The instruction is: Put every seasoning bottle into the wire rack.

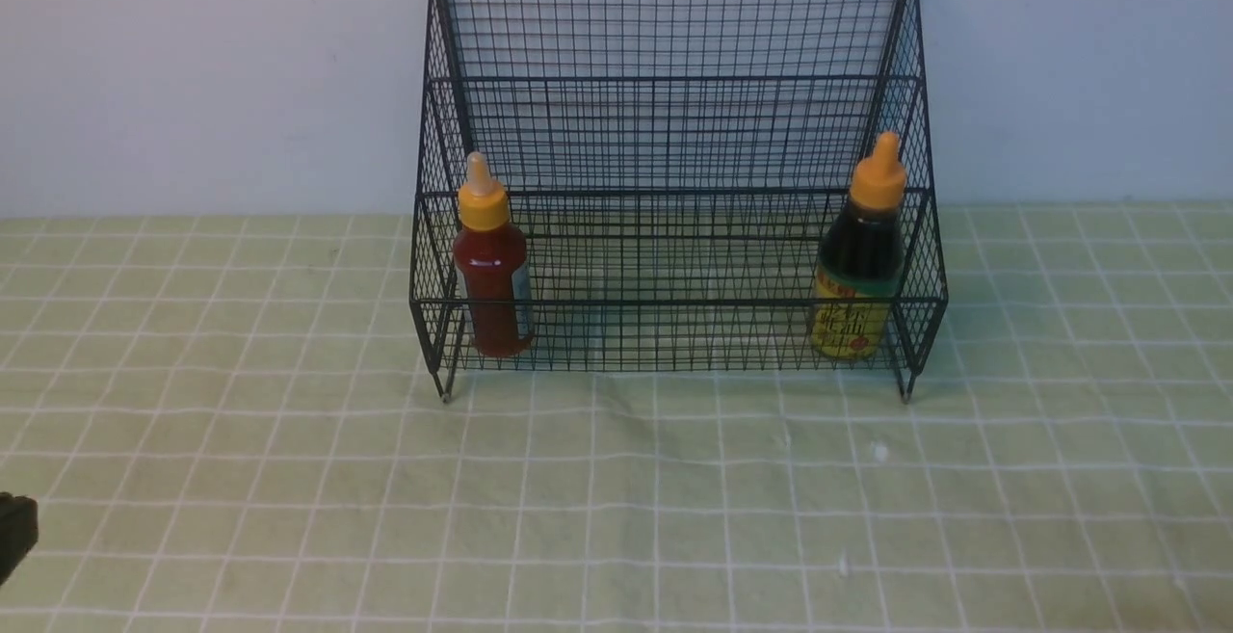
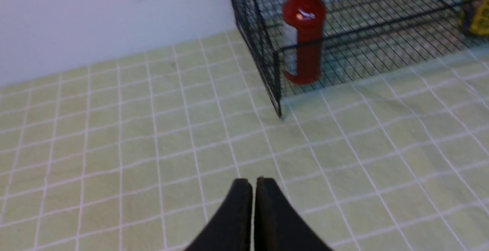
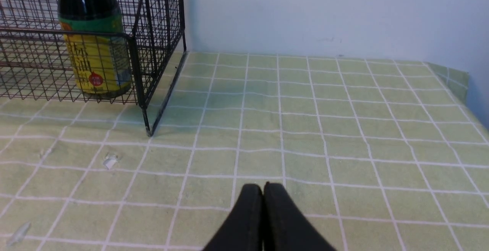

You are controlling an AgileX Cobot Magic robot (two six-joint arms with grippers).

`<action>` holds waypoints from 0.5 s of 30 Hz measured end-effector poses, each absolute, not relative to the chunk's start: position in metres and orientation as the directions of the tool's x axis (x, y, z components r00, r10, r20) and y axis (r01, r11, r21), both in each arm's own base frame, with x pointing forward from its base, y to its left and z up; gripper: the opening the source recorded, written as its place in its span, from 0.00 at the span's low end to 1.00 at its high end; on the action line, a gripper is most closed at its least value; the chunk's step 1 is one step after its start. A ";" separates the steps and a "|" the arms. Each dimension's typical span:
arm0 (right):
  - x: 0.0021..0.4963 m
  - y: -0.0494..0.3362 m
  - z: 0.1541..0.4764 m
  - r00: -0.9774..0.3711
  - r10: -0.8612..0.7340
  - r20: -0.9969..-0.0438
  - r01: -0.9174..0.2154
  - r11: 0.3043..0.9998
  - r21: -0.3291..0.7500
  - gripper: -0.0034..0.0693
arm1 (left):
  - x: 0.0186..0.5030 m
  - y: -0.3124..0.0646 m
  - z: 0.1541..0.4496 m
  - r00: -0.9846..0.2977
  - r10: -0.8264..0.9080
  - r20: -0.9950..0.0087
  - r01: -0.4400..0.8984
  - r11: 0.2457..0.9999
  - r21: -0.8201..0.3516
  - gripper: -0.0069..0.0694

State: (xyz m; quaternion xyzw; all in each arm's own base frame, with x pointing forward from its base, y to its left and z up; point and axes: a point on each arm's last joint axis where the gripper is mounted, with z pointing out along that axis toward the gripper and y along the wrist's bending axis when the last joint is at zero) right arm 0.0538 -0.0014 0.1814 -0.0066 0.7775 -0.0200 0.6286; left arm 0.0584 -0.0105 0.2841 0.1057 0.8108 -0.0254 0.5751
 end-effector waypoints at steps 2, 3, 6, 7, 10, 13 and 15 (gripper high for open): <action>0.054 -0.001 0.181 -0.210 -0.035 -0.977 0.015 0.999 -0.039 0.03 | 0.058 -0.008 0.261 -0.269 0.125 -0.955 0.155 0.984 0.085 0.08; 0.054 -0.001 0.181 -0.210 -0.035 -0.977 0.015 0.999 -0.039 0.03 | 0.056 -0.006 0.243 -0.245 0.116 -0.963 0.123 0.988 0.088 0.08; 0.054 -0.001 0.181 -0.210 -0.032 -0.977 0.016 0.999 -0.036 0.03 | 0.054 -0.004 0.209 -0.228 0.107 -0.968 0.086 0.992 0.089 0.08; 0.054 -0.001 0.181 -0.210 -0.032 -0.977 0.016 0.999 -0.036 0.03 | 0.053 -0.003 0.196 -0.220 0.105 -0.970 0.077 0.993 0.090 0.08; 0.054 -0.001 0.181 -0.210 -0.032 -0.977 0.016 0.999 -0.036 0.03 | 0.053 -0.003 0.176 -0.257 0.104 -0.961 0.077 0.993 0.087 0.08; 0.054 -0.001 0.181 -0.210 -0.032 -0.977 0.016 0.999 -0.036 0.03 | 0.053 -0.003 0.172 -0.287 0.104 -0.952 0.078 0.993 0.086 0.08; 0.054 -0.001 0.181 -0.209 -0.032 -0.977 0.016 0.999 -0.036 0.03 | 0.053 -0.003 0.171 -0.287 0.104 -0.952 0.078 0.993 0.086 0.08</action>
